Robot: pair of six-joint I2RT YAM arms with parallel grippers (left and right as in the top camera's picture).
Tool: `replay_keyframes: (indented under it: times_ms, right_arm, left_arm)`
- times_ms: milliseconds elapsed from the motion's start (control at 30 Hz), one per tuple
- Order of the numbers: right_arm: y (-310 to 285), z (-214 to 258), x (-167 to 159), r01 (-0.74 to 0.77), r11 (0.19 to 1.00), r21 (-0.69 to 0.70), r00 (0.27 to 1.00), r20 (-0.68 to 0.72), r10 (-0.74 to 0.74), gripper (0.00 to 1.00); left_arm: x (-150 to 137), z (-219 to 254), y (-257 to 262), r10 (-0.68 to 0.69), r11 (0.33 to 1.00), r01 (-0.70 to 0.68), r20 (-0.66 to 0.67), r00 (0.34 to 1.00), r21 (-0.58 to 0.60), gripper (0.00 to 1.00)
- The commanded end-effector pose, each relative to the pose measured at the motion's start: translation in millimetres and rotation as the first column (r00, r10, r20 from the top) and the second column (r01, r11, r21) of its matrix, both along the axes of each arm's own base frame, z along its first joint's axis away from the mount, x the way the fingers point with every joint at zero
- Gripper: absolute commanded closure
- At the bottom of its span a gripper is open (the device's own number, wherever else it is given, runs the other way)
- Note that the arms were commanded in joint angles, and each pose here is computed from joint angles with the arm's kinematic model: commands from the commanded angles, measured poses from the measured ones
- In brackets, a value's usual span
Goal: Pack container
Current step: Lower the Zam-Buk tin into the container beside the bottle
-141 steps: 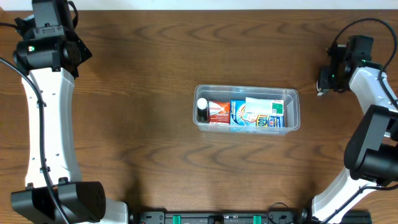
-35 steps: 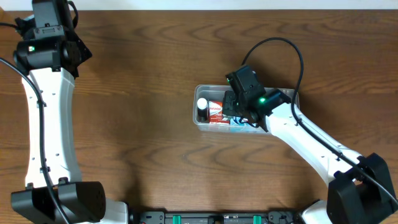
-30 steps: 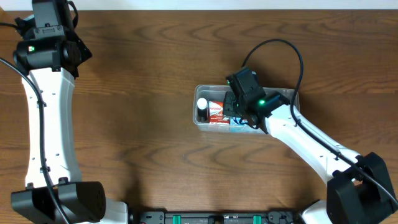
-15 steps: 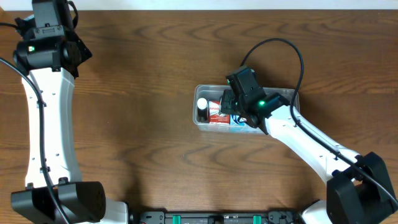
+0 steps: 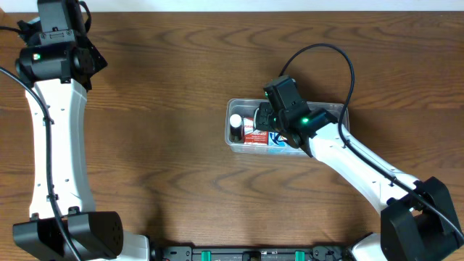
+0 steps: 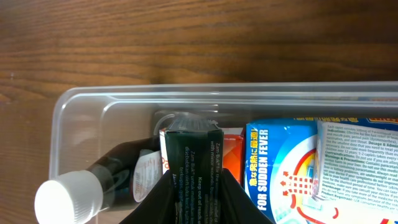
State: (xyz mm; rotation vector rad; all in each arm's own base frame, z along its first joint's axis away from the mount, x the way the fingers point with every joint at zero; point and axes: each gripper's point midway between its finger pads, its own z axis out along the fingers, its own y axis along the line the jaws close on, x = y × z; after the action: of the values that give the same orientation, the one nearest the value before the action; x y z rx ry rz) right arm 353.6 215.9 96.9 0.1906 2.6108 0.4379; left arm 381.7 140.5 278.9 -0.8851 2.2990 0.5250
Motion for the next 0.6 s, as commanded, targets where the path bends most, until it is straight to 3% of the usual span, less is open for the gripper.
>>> replay_keyframes:
  times_ms: [0, 567]
  right_arm:
    - [1.1, -2.6, -2.2, 0.003, 1.0, 0.004, 1.0, -0.003, -0.003, 0.81]
    - [-0.1, -16.3, -3.2, 0.013, 1.0, 0.007, 1.0, -0.007, -0.013, 0.77]
  left_arm:
    - [-3.1, 10.1, 2.6, 0.011, 1.0, -0.011, 0.021, 1.0, 0.016, 0.02]
    - [-3.1, 10.1, 2.6, 0.011, 1.0, -0.012, 0.022, 1.0, 0.016, 0.02]
